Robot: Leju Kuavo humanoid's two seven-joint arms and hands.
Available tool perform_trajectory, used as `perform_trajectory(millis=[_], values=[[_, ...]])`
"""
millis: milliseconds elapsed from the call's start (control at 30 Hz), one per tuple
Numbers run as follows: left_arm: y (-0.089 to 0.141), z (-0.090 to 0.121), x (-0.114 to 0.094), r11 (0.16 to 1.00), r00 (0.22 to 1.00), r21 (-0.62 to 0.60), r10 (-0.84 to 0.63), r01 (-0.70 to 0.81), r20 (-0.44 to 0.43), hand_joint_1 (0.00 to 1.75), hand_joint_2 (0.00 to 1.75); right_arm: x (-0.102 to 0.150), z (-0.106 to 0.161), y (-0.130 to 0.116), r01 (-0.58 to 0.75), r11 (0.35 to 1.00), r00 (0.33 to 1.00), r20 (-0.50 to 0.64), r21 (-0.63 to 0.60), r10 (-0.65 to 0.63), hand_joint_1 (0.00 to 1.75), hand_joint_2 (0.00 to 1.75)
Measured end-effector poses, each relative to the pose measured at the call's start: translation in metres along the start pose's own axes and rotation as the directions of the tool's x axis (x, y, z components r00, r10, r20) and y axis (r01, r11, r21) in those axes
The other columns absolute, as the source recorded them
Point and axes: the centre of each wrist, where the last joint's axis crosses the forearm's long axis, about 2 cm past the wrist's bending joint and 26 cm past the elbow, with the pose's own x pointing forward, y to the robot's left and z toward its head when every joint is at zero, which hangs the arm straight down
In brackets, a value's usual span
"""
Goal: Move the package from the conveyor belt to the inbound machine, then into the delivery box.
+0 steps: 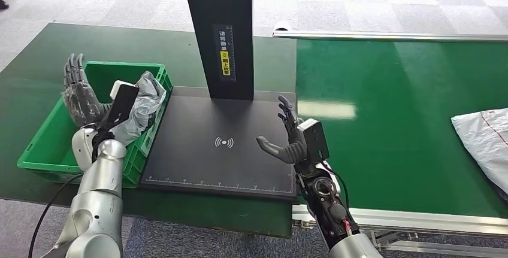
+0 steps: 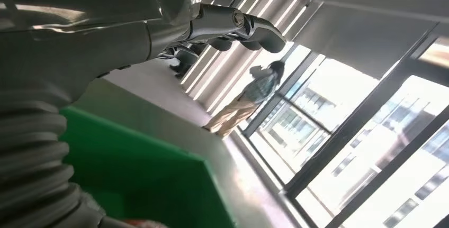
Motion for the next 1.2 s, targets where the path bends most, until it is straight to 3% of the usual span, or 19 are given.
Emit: perform_trajectory(millis=[200,267,300,333,400,433,533,667,867,967,1067,1133,1200], values=[[0.03,0.001,0.003,0.927,0.982,0.34,0.183,-0.159,-0.038,0.0,0.0,0.002,-0.004,0.002,0.006,1.0,1.0,0.017,0.021,-0.006,0.0,1.75],[0.041,0.0,0.009,0.879,0.969,0.427,0.245,-0.211,-0.027,0.0,0.0,0.002,-0.006,0.002,0.01,1.0,1.0,0.023,0.015,-0.01,0.0,0.87],[0.043,0.0,0.013,0.856,0.959,0.455,0.282,-0.243,-0.018,0.0,0.0,0.003,-0.006,0.002,0.016,1.0,1.0,0.024,0.004,-0.016,0.0,0.87],[0.044,0.002,0.018,0.836,0.948,0.473,0.319,-0.278,-0.007,0.0,0.44,0.003,-0.007,0.001,0.029,1.0,0.999,0.021,-0.011,-0.029,0.0,0.87],[0.042,0.006,0.03,0.798,0.917,0.484,0.397,-0.359,0.026,0.0,1.31,0.003,-0.007,0.001,0.079,0.996,0.997,0.01,-0.038,-0.078,0.0,1.75],[0.041,0.009,0.037,0.78,0.899,0.48,0.435,-0.401,0.045,0.0,1.75,0.003,-0.007,0.001,0.106,0.993,0.994,0.006,-0.044,-0.106,0.0,1.75],[0.034,0.017,0.062,0.728,0.835,0.439,0.541,-0.526,0.103,0.0,1.75,0.003,-0.007,0.001,0.15,0.988,0.989,0.004,-0.043,-0.15,0.0,1.75],[0.024,0.028,0.093,0.704,0.763,0.3,0.621,-0.644,0.18,0.0,1.75,0.003,-0.006,0.0,0.16,0.987,0.987,0.0,-0.004,-0.16,0.0,1.75],[0.005,0.058,0.125,0.618,0.611,0.015,0.773,-0.786,0.172,0.0,1.75,0.001,-0.004,-0.003,0.142,0.989,0.99,0.002,-0.029,-0.142,0.0,1.75],[-0.001,0.068,0.134,0.495,0.493,-0.156,0.868,-0.855,0.055,0.0,1.75,-0.002,0.001,-0.006,0.134,0.989,0.991,-0.015,-0.059,-0.135,0.0,1.75],[-0.011,0.083,0.139,0.278,0.346,-0.339,0.925,-0.899,-0.159,0.0,1.75,-0.003,0.006,-0.01,0.081,0.989,0.995,-0.048,-0.121,-0.087,0.0,1.75],[-0.019,0.094,0.139,0.17,0.294,-0.4,0.916,-0.901,-0.273,0.0,1.75,-0.003,0.011,-0.012,0.052,0.985,0.996,-0.066,-0.163,-0.063,0.0,1.75],[-0.025,0.103,0.138,0.126,0.28,-0.418,0.901,-0.9,-0.33,0.0,1.75,-0.002,0.014,-0.013,0.042,0.983,0.996,-0.073,-0.181,-0.056,0.0,1.75]])
